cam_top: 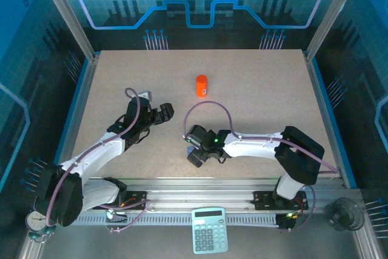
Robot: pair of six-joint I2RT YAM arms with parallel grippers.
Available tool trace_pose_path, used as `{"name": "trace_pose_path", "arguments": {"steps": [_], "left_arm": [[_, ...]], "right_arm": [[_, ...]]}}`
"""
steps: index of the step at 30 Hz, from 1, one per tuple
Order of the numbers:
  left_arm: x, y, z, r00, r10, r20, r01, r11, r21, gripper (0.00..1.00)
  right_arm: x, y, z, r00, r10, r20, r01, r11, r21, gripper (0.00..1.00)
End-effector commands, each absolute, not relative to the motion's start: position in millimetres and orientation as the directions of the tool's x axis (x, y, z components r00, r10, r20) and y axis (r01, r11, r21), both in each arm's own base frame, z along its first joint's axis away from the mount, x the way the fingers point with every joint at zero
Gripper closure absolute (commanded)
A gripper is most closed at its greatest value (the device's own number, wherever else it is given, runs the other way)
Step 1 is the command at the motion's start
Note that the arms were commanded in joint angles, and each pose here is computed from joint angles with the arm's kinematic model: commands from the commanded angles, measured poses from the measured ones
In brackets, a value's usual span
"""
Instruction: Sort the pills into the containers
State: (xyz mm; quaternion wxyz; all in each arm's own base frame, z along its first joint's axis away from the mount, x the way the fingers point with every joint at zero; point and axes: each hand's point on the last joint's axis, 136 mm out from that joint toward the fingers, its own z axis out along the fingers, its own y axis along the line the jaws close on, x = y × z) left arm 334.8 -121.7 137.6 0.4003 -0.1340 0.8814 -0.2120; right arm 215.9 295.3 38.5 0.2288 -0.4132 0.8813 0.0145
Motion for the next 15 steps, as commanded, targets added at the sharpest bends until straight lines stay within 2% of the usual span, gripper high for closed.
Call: {"name": "trace_pose_path", "arguments": {"steps": [1,15], "left_arm": [[332,-131,143,-0.644,-0.422,-0.638,-0.037,0.85,-0.525,0.01],[328,-135,142,-0.654,-0.412,-0.634,-0.011,0.844,-0.537,0.01]], "right_arm": [[222,303,37,-0.526,-0.742,-0.417,-0.743,0.639,-0.2,0.0],[282,280,43,-0.652,-0.599,-0.466,-0.587,0.787,-0.19,0.0]]}}
